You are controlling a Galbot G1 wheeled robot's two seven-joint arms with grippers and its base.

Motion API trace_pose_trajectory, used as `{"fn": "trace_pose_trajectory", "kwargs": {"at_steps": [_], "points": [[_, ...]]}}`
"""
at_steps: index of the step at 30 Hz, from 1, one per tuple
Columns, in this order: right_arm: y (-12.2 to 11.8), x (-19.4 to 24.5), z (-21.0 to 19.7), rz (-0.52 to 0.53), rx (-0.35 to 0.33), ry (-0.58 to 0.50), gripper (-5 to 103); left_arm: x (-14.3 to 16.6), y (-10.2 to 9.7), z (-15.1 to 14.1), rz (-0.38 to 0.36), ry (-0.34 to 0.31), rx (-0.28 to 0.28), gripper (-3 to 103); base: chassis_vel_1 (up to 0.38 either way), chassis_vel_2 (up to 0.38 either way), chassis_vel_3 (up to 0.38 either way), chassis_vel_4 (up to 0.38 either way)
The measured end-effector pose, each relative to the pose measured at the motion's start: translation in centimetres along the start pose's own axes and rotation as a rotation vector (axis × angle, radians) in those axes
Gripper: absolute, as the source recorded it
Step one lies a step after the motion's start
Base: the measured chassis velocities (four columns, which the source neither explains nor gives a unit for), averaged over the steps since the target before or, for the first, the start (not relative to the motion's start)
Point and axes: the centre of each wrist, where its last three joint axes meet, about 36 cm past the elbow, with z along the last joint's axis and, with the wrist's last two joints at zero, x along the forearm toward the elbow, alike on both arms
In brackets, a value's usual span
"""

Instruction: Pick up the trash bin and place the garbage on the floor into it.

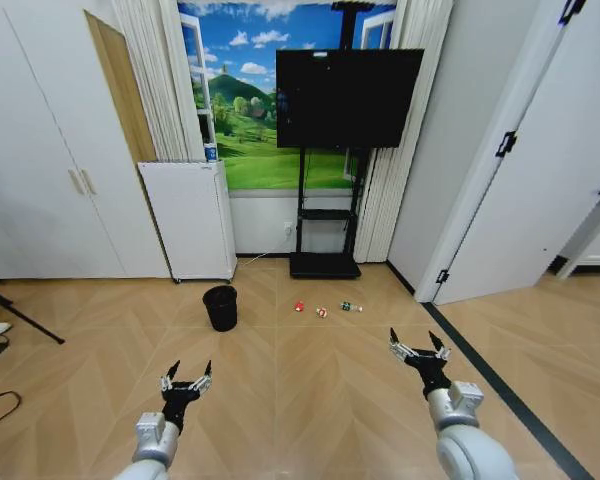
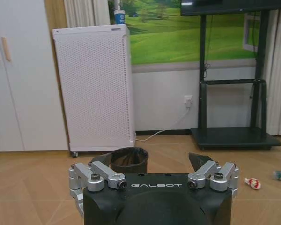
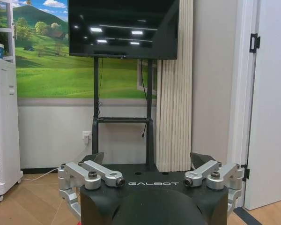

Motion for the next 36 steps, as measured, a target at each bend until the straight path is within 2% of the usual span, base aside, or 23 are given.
{"fn": "trace_pose_trajectory", "kwargs": {"at_steps": [2,5,11,13,17,28,36], "points": [[-0.1,0.0,0.1,0.009,-0.001,0.001,100,0.1,0.5,-0.2,-0.042,0.000,0.001,95,0.000,0.000,0.000,0.000],[-0.1,0.0,0.3,0.018,0.002,-0.002,100,0.4,0.7,-0.1,-0.050,0.003,0.013,99,0.000,0.000,0.000,0.000],[-0.1,0.2,0.6,0.025,0.009,-0.006,100,0.8,0.3,0.3,-0.045,0.008,0.011,95,0.000,0.000,0.000,0.000],[-0.2,0.2,0.6,0.025,0.010,-0.007,100,0.8,0.1,0.3,-0.042,0.008,0.009,97,0.000,0.000,0.000,0.000],[-0.2,0.0,0.5,0.025,0.010,-0.012,100,1.0,-0.6,0.5,-0.024,0.019,-0.026,99,0.000,0.000,0.000,0.000],[-0.2,0.0,0.8,0.027,0.016,-0.029,100,1.6,-0.9,0.6,-0.005,0.015,-0.022,99,0.000,0.000,0.000,0.000],[-0.1,-0.2,0.5,0.033,-0.013,0.044,100,1.7,-1.0,0.7,-0.010,0.016,-0.021,99,0.000,0.000,0.000,0.000]]}}
